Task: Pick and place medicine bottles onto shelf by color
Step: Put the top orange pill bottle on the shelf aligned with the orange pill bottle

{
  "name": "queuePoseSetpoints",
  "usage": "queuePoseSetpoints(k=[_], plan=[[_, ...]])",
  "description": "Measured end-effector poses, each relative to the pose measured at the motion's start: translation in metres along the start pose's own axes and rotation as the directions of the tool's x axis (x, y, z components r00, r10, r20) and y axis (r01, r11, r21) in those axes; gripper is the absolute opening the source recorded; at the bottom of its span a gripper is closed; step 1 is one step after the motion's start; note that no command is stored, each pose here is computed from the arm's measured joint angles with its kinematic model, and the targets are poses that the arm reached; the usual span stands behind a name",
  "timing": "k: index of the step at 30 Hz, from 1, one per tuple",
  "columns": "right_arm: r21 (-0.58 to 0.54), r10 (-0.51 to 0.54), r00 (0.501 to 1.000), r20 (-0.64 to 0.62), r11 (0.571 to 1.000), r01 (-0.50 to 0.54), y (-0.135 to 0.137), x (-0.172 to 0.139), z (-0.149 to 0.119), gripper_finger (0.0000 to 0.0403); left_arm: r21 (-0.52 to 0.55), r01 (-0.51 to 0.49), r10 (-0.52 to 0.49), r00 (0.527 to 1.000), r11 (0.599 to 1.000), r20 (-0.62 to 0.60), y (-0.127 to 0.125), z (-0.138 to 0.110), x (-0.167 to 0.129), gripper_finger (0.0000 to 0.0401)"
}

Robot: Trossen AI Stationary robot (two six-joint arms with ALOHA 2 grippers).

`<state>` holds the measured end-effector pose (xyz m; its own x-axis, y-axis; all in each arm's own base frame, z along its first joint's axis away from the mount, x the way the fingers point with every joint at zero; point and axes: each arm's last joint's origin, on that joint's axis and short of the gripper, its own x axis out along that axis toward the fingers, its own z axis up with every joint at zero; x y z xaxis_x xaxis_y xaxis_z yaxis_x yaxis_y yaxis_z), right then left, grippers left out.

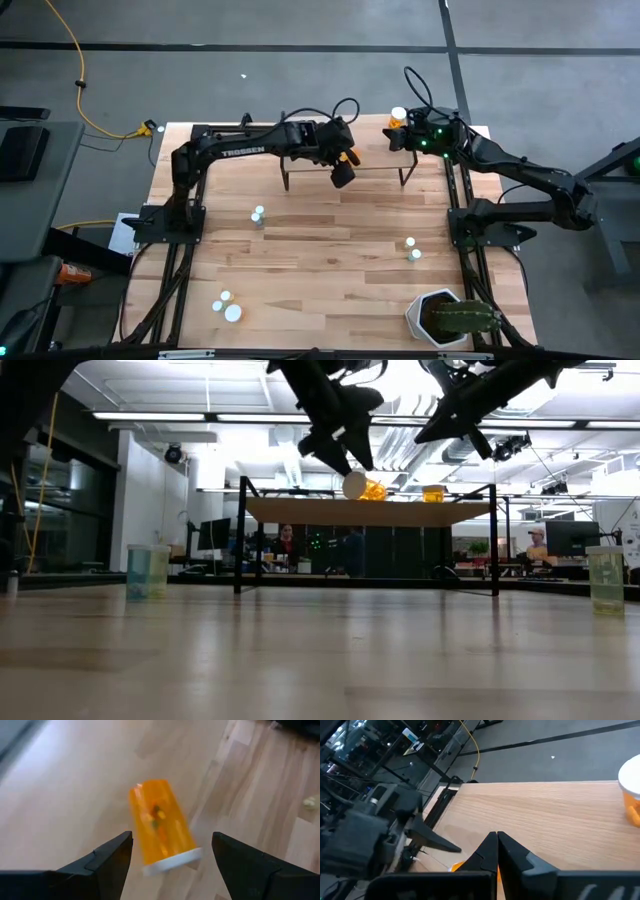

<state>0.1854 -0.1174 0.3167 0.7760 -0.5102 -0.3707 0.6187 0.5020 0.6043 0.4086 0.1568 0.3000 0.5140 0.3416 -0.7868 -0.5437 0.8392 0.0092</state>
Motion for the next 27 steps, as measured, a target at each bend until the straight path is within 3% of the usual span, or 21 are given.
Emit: queuePoseSetpoints(k=[6, 17, 27], plan=[[0.0, -0.002, 1.0, -0.003, 1.0, 0.002, 0.0, 0.0, 0.0, 0.0, -0.01, 0.015, -0.015, 0.999, 1.0, -0.032, -0.002, -0.004, 0.016, 0.0265], [0.0, -0.002, 1.0, -0.003, 1.0, 0.002, 0.0, 0.0, 0.0, 0.0, 0.007, -0.006, 0.007, 1.0, 1.0, -0.028, -0.002, -0.003, 0.017, 0.0263], [0.001, -0.001, 1.0, -0.002, 1.0, 0.001, 0.0, 0.0, 0.0, 0.0, 0.004, -0.002, 0.002, 1.0, 1.0, -0.015, -0.001, -0.002, 0.017, 0.02]])
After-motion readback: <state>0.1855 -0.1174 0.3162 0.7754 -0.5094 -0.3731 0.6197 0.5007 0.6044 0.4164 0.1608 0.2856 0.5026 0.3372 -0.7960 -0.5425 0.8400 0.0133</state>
